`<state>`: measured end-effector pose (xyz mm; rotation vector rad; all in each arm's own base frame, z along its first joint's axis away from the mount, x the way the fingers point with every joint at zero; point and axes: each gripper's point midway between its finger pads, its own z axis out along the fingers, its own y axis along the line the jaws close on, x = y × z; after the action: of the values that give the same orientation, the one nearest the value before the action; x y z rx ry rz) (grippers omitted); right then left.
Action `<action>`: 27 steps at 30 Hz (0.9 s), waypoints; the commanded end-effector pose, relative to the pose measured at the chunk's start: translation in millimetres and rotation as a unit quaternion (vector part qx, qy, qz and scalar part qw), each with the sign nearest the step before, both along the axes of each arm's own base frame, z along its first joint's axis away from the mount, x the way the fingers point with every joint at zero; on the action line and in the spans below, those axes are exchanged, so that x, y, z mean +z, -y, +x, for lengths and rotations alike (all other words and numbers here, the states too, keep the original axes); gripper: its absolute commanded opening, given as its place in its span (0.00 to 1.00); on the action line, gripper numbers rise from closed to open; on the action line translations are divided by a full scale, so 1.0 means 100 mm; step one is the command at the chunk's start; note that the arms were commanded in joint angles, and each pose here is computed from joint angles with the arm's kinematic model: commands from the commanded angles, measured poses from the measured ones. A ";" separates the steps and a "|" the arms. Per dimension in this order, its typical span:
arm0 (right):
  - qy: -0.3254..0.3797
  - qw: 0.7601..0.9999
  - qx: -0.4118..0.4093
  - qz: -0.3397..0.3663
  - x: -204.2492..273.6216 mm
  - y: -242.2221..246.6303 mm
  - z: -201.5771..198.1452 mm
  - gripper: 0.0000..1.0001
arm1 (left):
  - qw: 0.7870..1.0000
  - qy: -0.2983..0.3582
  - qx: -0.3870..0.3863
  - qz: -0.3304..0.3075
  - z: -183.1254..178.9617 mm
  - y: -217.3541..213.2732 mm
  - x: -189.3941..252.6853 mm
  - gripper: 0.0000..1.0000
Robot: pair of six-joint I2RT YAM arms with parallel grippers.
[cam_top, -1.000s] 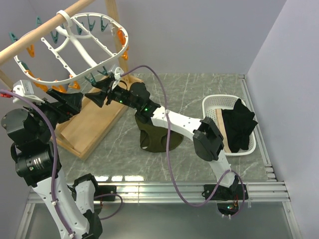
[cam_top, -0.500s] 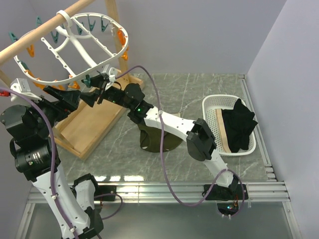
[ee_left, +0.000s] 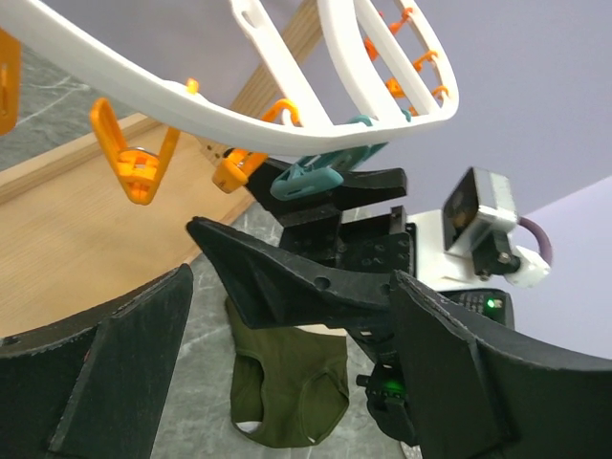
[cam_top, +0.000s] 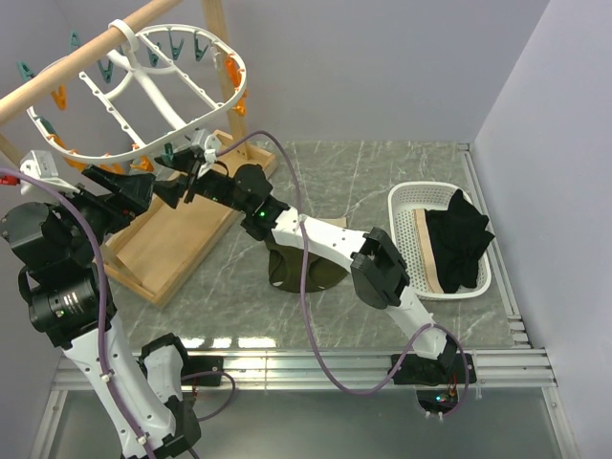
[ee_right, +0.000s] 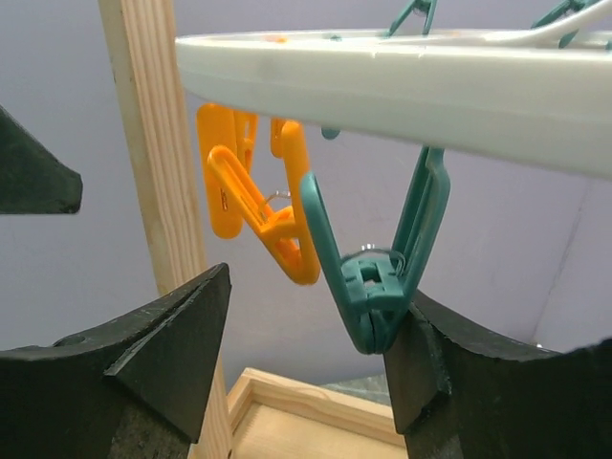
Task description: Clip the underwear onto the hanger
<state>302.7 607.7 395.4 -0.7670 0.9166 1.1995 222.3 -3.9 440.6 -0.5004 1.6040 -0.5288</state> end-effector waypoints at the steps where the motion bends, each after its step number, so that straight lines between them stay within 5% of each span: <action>1: 0.022 0.999 -0.017 0.039 0.44 0.24 0.02 0.68 | 0.999 0.024 -0.034 0.018 -0.01 0.10 0.09 0.89; 27: 0.072 0.997 -0.032 0.024 0.70 0.66 0.14 0.65 | 0.997 0.000 -0.069 0.037 0.09 0.11 -0.14 0.85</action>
<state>336.8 558.3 417.9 -0.7673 0.9097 1.0929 227.7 -14.1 421.1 -0.3809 1.6775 -0.5689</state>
